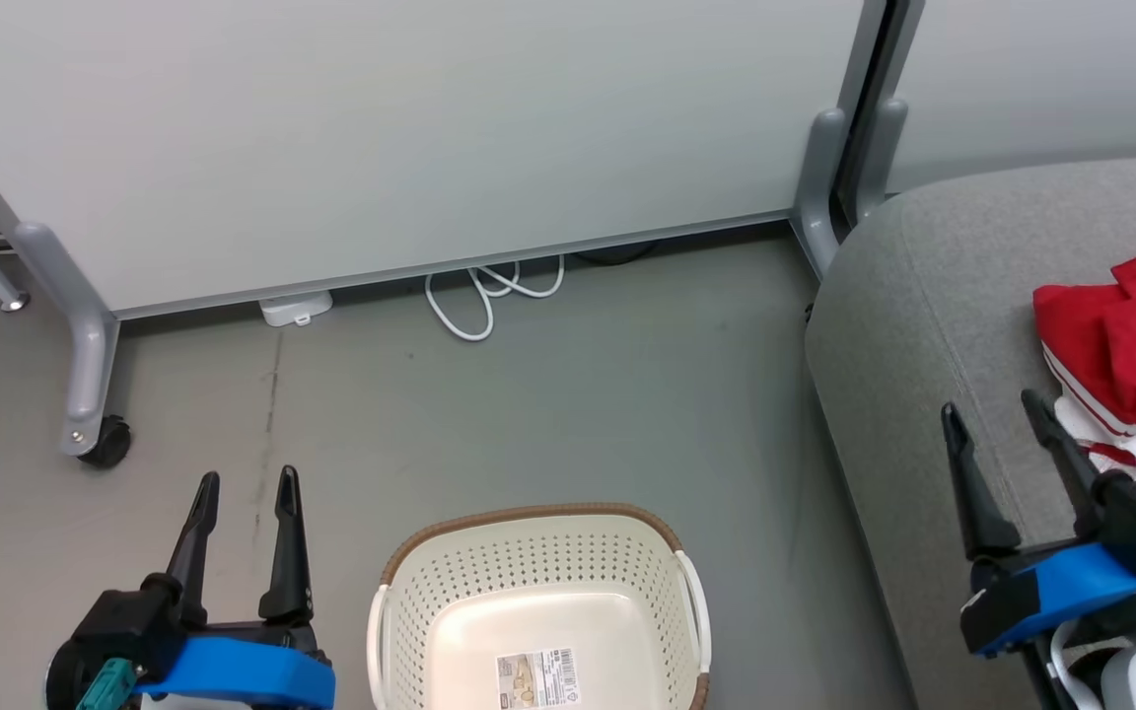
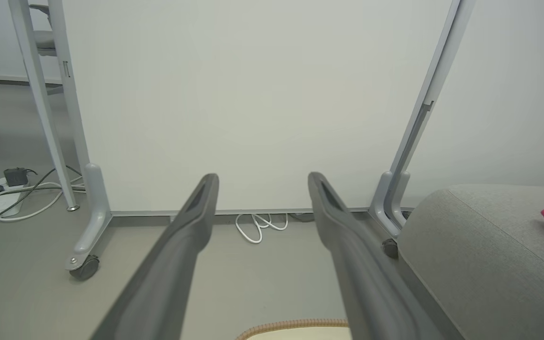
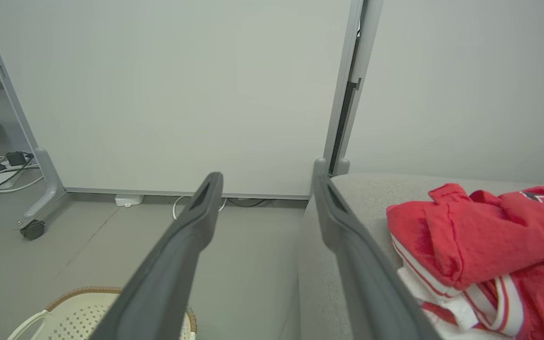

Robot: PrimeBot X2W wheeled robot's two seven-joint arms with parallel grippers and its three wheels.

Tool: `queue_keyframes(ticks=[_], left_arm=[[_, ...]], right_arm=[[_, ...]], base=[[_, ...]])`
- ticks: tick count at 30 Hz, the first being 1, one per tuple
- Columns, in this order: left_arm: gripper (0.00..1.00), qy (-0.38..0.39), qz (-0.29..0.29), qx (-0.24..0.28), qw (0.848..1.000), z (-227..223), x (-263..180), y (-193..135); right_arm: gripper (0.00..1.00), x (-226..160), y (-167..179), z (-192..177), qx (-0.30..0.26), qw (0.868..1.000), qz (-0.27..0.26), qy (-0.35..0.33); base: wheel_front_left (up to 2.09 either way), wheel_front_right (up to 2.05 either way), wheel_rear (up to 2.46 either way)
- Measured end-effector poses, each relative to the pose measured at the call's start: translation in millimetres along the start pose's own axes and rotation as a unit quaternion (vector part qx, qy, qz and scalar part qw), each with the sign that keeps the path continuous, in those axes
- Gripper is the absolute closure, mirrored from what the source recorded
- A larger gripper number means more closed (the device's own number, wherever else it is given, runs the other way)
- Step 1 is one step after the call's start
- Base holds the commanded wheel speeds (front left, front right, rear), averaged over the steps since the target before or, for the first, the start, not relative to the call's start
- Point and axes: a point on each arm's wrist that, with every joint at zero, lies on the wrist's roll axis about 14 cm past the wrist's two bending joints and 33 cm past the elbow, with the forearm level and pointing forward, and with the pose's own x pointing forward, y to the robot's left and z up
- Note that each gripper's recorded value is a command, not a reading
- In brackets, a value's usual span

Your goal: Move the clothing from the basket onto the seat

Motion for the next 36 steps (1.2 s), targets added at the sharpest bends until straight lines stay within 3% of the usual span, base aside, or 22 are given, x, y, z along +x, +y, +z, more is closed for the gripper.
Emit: queue_keyframes(ticks=[13,36], left_arm=[[0.00,0.010,0.027,-0.007,1.000,-6,-21,14],[0.00,0.038,0.018,-0.009,0.999,-22,-24,12]], right_arm=[[0.00,-12,33,-25,0.025,0.999,0.027,0.028],[0.00,-16,39,-34,0.037,0.998,0.027,0.036]], base=[[0.00,0.00,0.00],[0.00,0.00,0.00]])
